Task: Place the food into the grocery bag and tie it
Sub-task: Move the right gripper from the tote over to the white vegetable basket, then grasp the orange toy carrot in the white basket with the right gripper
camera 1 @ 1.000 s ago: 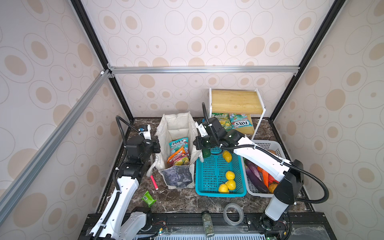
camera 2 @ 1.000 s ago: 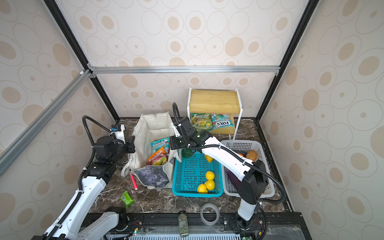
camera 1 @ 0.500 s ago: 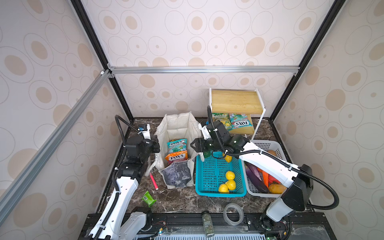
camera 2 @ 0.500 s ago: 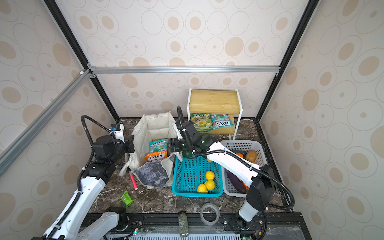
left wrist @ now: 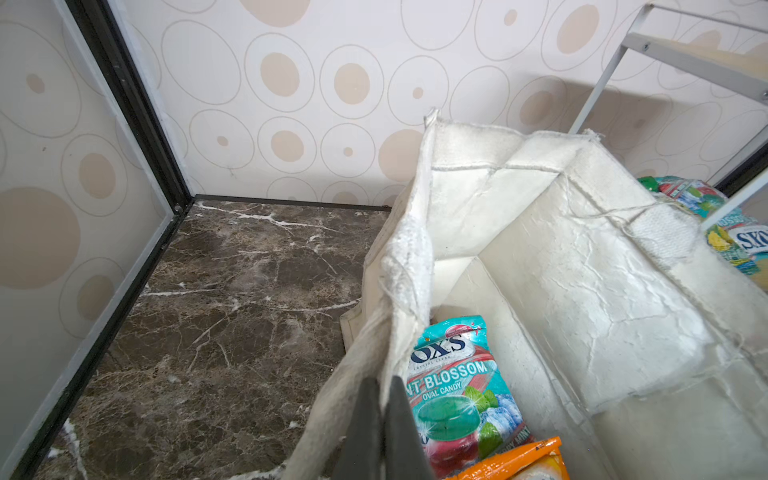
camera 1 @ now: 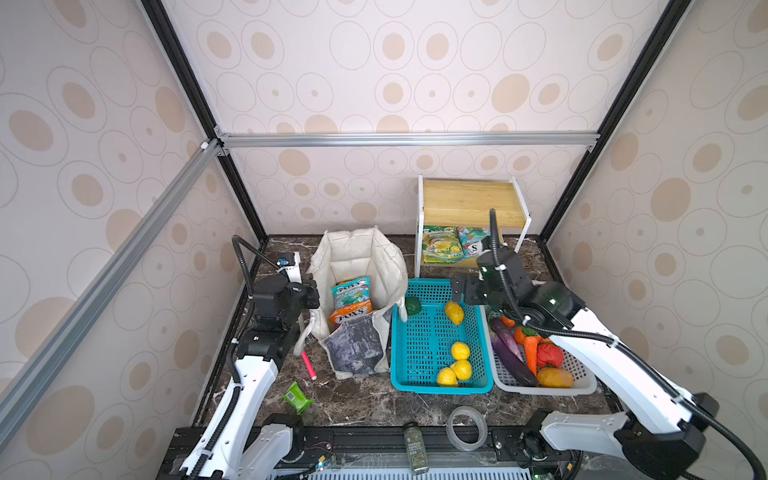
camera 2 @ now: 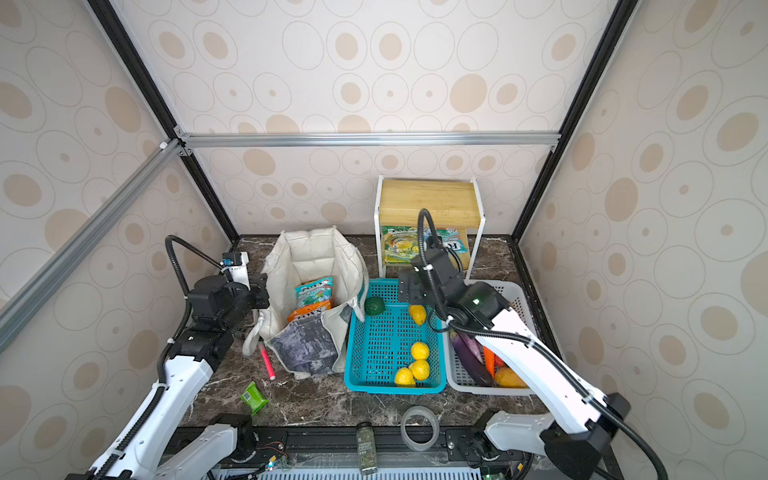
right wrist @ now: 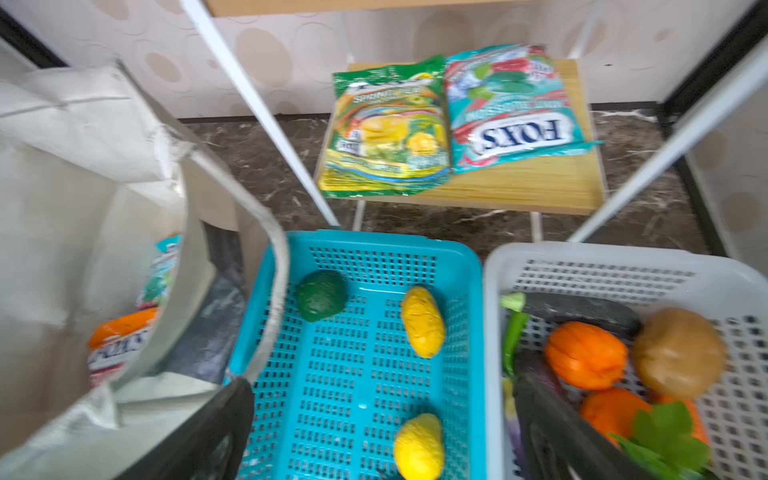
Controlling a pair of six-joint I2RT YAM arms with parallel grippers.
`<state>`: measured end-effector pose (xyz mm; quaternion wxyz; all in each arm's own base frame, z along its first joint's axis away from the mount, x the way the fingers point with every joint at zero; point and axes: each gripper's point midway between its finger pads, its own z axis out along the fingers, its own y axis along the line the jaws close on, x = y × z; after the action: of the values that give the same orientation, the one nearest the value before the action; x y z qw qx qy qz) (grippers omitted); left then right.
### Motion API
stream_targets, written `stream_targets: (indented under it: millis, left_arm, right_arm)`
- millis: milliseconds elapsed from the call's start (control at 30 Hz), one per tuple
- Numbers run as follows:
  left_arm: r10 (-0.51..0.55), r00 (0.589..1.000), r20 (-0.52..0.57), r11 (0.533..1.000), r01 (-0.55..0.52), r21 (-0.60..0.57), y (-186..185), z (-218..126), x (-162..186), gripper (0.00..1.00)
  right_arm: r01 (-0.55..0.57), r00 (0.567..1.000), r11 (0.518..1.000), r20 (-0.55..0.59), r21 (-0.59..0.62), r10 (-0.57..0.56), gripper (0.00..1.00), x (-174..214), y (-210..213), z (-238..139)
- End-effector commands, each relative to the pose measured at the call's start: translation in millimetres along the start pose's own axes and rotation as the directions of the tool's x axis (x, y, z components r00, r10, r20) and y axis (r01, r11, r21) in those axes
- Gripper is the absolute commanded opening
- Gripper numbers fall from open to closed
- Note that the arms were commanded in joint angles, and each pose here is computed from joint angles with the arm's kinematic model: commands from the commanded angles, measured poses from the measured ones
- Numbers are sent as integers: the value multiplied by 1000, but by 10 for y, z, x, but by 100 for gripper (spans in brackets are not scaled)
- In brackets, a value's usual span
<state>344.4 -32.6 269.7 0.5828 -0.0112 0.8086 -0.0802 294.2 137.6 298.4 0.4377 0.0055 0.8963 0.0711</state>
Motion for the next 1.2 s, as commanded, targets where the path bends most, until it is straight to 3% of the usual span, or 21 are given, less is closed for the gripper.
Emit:
stream_targets:
  millis: [0, 200, 367, 467, 667, 900, 1033, 1167]
  left_arm:
    - [27, 998, 53, 1000, -27, 8, -20, -59, -137, 0]
    - [21, 999, 49, 1000, -22, 18, -33, -46, -126, 0]
    - [21, 999, 45, 1000, -22, 21, -39, -39, -117, 0]
    - [19, 999, 40, 1000, -20, 23, -40, -23, -100, 0]
    - [14, 999, 34, 999, -15, 30, -48, -11, -81, 0]
    - [10, 1000, 26, 999, -11, 40, -66, 8, -65, 0]
    - [8, 1000, 30, 999, -9, 41, -67, 0, -76, 0]
    - [6, 1000, 30, 999, -7, 45, -74, -2, -72, 0]
  right_arm:
    - [-18, 999, 1000, -27, 16, 19, 100, 244, -374, 18]
    - [-131, 968, 980, -196, 147, 159, 100, 839, -1072, 258]
    - [-196, 924, 962, -293, 188, 245, 86, 1295, -1266, 611]
    - [-254, 905, 939, -284, 233, 315, 74, 1364, -1406, 693]
    - [-249, 898, 916, -280, 314, 340, 69, 1482, -1568, 797]
    - [-292, 936, 925, -124, 242, 328, 73, 1254, -1513, 448]
    - [-300, 927, 903, -131, 307, 352, 77, 1307, -1601, 326]
    - [-239, 913, 851, -190, 467, 360, 73, 1524, -1849, 345]
